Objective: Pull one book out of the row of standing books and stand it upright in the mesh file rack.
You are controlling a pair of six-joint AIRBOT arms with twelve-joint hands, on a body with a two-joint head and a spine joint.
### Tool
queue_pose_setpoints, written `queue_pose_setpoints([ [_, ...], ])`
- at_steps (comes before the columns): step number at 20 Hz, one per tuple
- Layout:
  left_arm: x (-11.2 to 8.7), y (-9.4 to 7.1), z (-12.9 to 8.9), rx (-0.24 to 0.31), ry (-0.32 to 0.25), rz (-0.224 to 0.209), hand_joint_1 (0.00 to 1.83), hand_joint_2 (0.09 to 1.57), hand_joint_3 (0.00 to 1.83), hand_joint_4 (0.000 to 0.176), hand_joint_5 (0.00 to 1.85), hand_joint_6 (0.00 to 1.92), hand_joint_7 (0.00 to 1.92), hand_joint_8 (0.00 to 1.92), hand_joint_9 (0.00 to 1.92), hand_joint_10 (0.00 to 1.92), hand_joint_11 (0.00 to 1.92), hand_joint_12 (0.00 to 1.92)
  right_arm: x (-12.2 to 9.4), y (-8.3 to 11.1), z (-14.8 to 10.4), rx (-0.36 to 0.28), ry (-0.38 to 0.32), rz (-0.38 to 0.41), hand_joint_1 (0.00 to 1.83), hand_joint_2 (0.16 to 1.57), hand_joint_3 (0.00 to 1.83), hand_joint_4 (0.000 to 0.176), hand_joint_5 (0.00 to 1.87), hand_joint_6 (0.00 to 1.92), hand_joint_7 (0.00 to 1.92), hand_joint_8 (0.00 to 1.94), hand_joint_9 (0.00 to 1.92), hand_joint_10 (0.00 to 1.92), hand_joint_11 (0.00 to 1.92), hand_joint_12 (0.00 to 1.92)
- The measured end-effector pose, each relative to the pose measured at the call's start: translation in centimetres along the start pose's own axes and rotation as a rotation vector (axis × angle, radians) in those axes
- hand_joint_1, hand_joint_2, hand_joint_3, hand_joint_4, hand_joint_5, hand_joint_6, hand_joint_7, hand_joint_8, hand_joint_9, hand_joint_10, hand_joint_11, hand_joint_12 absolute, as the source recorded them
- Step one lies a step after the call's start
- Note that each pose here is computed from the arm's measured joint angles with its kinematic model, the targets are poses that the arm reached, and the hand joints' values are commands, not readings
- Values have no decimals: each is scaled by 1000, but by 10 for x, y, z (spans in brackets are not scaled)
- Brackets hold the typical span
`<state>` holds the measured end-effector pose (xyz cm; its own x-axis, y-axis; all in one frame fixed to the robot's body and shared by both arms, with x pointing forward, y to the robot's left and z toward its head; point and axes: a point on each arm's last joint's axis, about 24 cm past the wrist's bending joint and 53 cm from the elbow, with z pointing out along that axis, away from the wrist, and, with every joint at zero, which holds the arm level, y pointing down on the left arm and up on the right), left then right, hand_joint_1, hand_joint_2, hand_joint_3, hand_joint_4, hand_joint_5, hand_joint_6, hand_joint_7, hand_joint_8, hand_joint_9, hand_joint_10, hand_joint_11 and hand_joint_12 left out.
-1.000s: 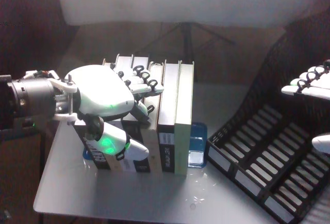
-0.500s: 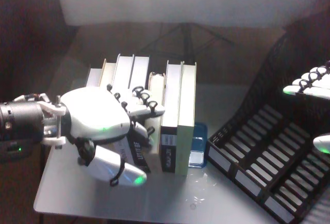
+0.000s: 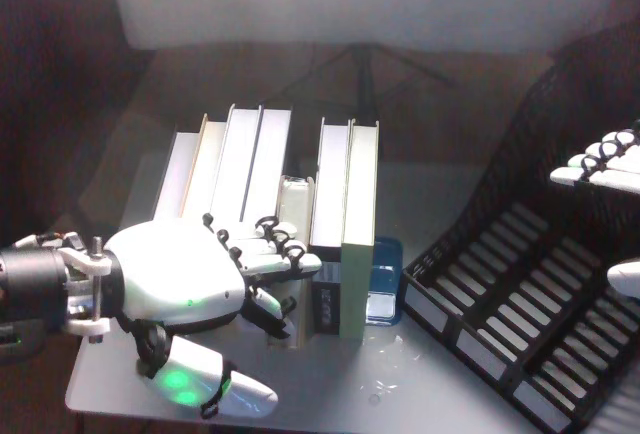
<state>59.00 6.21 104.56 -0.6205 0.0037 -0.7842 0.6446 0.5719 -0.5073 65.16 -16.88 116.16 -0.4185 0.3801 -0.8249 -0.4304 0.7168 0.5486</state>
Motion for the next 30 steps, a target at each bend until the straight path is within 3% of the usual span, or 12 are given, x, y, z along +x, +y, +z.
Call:
queue_pose_setpoints([
  [4, 15, -7, -3, 28, 13, -37, 67, 1161, 1, 16, 696, 14, 25, 9, 0, 0, 0, 0, 3, -3, -1, 10, 8, 3, 197, 1332, 1, 0, 0, 0, 0, 0, 0, 0, 0, 0],
  [5, 18, -8, -4, 32, 15, -44, 91, 1157, 0, 2, 657, 3, 32, 10, 0, 0, 0, 0, 3, -3, -1, 10, 9, 2, 193, 1331, 0, 0, 0, 0, 0, 0, 0, 0, 0, 0],
  [13, 42, -16, -13, 62, 41, -116, 127, 1191, 11, 0, 780, 46, 67, 15, 0, 0, 0, 0, 3, -3, -1, 12, 8, 5, 201, 1324, 0, 0, 0, 0, 0, 0, 0, 0, 0, 0],
  [17, 50, -17, -22, 64, 32, -178, 78, 1248, 21, 0, 636, 2, 52, 2, 0, 0, 0, 0, 3, -4, -1, 12, 8, 6, 214, 1334, 1, 0, 0, 0, 0, 0, 0, 0, 0, 0],
  [19, 44, -14, -27, 58, 24, -174, 137, 1280, 21, 0, 563, 1, 45, 2, 0, 0, 0, 0, 3, -4, -1, 13, 9, 6, 203, 1334, 1, 0, 0, 0, 0, 0, 0, 0, 0, 0],
  [22, 38, -12, -33, 47, 12, -183, 96, 1384, 29, 10, 293, 0, 0, 0, 0, 0, 0, 0, 6, -5, 0, 17, 17, 9, 226, 1326, 0, 0, 0, 0, 0, 0, 0, 0, 0, 0],
  [24, 34, -16, -34, 57, 0, -191, 218, 1394, 10, 2, 144, 0, 0, 0, 0, 0, 0, 0, 7, -5, 0, 17, 18, 9, 233, 1329, 0, 0, 0, 0, 0, 0, 0, 0, 0, 0],
  [25, 28, -18, -34, 66, -10, -187, 258, 1378, 1, 17, 76, 0, 0, 0, 0, 0, 0, 0, 7, -5, 0, 18, 17, 11, 227, 1331, 0, 0, 0, 0, 0, 0, 0, 0, 0, 0],
  [26, 22, -22, -35, 78, -25, -186, 338, 1369, 0, 18, 35, 4, 0, 0, 0, 0, 0, 0, 6, -5, 0, 18, 16, 10, 226, 1333, 1, 0, 0, 0, 0, 0, 0, 0, 0, 0],
  [27, 10, -27, -37, 105, -55, -187, 464, 1361, 0, 7, 62, 16, 0, 0, 0, 0, 0, 0, 6, -6, 0, 19, 16, 10, 256, 1332, 0, 0, 0, 0, 0, 0, 0, 0, 0, 0],
  [29, -4, -33, -40, 131, -92, -187, 499, 1367, 0, 0, 66, 16, 0, 0, 0, 0, 0, 0, 6, -6, 0, 19, 16, 11, 262, 1332, 0, 0, 0, 0, 0, 0, 0, 0, 0, 0],
  [30, -10, -34, -41, 138, -114, -194, 430, 1412, 13, 0, 46, 6, 0, 0, 0, 0, 0, 0, 6, -6, 0, 19, 16, 10, 279, 1332, 0, 0, 0, 0, 0, 0, 0, 0, 0, 0],
])
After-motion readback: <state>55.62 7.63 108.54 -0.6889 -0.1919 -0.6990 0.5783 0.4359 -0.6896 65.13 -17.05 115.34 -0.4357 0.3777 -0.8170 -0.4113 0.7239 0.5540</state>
